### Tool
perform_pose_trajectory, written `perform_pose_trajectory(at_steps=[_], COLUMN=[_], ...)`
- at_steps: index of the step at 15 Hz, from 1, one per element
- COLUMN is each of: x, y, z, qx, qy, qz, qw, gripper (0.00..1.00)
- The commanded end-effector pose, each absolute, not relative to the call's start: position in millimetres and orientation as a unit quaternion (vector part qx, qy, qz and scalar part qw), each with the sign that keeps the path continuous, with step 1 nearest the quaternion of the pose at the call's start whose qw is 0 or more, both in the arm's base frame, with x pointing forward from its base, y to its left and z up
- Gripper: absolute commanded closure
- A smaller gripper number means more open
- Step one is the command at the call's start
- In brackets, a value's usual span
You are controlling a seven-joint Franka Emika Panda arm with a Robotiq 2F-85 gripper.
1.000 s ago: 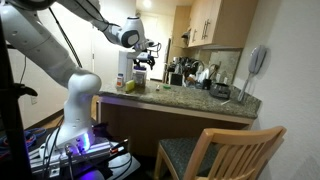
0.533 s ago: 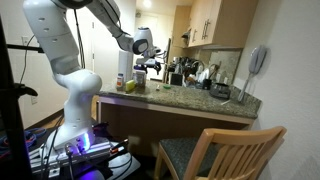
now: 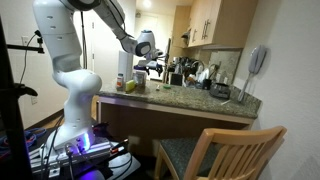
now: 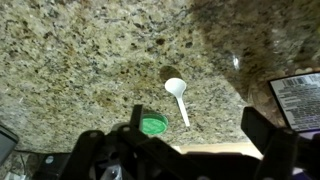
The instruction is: Move the bottle, sticky note, and spoon to the left side of the counter
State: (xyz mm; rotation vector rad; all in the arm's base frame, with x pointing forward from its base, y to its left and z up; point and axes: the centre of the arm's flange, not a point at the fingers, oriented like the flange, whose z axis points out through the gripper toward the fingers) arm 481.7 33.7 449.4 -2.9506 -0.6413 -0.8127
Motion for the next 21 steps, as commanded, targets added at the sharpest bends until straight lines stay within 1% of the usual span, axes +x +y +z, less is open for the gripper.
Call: perform_pose_trajectory(at_steps=[1,7,9,10,11,16,21], x=[516,574,588,591,569,588,599], y=[27,50,64,69,59,68,83], z=[427,406,394,390,398,368,336], qx=[-0.947,-0.941,-0.942,-0.944,-0.943,-0.946,-0.949], qy=[-0.187,-0.192,-0.205,-0.205,-0.203,-0.204,-0.196], qz=[-0.259,-0.278,-0.267,-0.259,-0.264,-0.252,-0.244], qw=[0.005,-0.011,-0.016,-0.011,-0.008,-0.006,0.029], gripper=[0.0,0.0,0.0,0.0,0.0,0.0,0.0])
